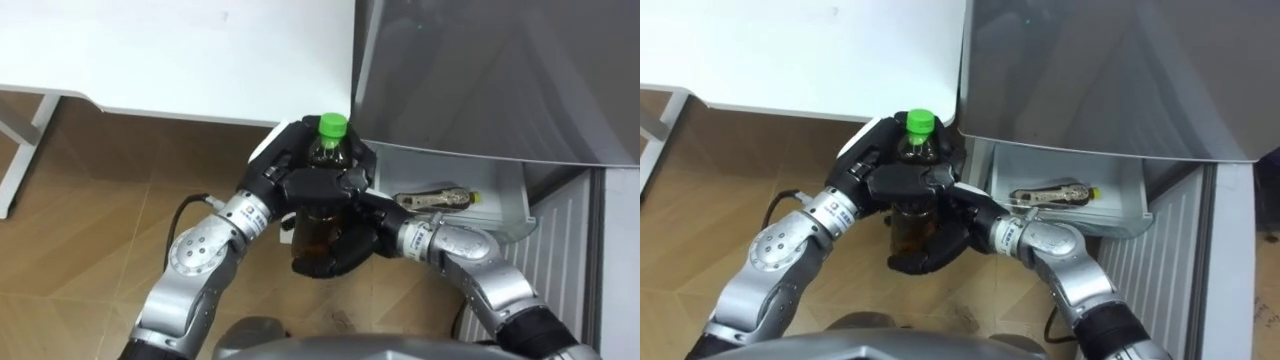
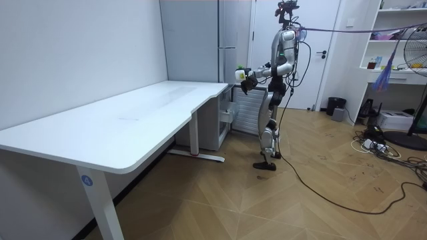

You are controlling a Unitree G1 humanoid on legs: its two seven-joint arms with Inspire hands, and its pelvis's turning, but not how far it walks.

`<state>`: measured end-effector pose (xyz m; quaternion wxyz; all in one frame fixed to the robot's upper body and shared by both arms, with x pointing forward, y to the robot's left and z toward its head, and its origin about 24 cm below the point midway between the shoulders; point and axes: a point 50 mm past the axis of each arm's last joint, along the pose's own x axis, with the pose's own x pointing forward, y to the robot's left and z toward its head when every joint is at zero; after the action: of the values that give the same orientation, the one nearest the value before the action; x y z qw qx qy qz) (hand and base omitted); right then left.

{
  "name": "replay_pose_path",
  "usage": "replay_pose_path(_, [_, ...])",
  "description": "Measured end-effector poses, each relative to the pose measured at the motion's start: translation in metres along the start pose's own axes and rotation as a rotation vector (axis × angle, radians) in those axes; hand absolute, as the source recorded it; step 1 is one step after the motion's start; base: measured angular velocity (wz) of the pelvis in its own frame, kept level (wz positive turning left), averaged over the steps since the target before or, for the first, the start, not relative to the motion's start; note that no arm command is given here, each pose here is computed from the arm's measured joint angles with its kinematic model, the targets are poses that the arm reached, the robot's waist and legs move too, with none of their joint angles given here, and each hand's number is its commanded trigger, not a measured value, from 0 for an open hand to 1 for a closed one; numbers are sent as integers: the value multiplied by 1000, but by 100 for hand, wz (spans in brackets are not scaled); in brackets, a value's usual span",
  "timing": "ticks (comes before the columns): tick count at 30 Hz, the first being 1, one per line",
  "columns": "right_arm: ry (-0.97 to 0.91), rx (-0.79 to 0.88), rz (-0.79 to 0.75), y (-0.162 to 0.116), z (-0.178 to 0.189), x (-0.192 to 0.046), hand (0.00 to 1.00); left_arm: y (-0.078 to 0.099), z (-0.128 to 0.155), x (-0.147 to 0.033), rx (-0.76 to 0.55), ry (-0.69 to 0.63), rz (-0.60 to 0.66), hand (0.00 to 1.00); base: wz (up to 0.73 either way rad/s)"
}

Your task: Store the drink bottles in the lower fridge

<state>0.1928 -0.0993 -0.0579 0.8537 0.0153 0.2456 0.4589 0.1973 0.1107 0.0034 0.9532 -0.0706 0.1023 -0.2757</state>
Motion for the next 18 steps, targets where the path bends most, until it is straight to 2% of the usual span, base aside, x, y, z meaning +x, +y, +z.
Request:
replay_pose_path(16, [4,73,3,4,-8,-2,100,-3,0,0,-66,-18,-25,99,-3])
replay_pose_path(17, [0,79,5,4,-8,-2,100,-3,1,0,-75,-23,-24,76,0])
replay_pose_path(18, [0,80,5,5,-8,-2,100,-3,1,1,-76,-24,-23,11,0])
